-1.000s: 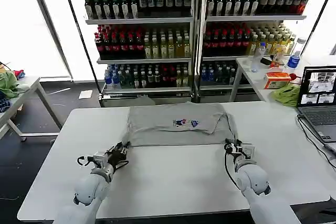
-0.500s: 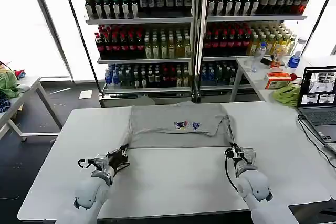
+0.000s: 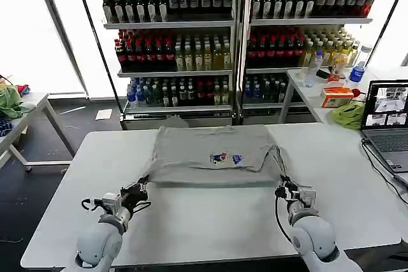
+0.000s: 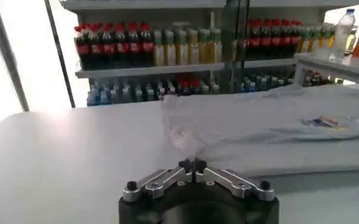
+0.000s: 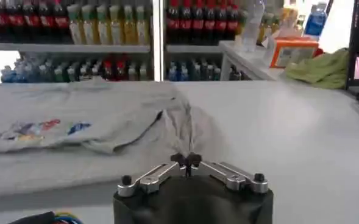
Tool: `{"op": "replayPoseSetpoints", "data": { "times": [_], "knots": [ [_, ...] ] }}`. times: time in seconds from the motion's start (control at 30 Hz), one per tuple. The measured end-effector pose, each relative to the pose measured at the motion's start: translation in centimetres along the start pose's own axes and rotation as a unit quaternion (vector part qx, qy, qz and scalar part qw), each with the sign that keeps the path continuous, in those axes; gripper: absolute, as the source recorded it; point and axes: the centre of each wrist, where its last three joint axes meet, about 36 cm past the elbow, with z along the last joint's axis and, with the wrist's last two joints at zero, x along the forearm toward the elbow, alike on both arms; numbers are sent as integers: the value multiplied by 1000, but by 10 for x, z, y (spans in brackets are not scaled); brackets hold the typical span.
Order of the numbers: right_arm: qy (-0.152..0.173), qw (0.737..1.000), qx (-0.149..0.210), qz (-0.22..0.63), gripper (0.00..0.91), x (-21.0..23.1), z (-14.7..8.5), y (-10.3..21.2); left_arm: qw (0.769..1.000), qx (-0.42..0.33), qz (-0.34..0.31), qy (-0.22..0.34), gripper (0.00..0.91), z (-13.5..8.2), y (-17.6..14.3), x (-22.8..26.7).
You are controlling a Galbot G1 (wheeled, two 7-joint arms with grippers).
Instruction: Fold and organize the clothes.
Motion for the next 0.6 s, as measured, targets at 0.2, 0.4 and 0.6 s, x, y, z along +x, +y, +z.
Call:
{"op": "replayPoseSetpoints", "data": {
  "times": [0.2, 0.4, 0.6],
  "knots": [
    [-3, 1000, 7, 14, 0, 35, 5, -1, 1000, -1, 3, -8, 0, -1, -12, 43],
    [6, 999, 21, 26, 0, 69, 15, -4, 1000, -4, 3, -9, 0, -1, -24, 82],
    [21, 998, 40, 33, 0, 95, 27, -2, 1000, -6, 12, -1, 0, 3, -39, 117]
  ]
}}
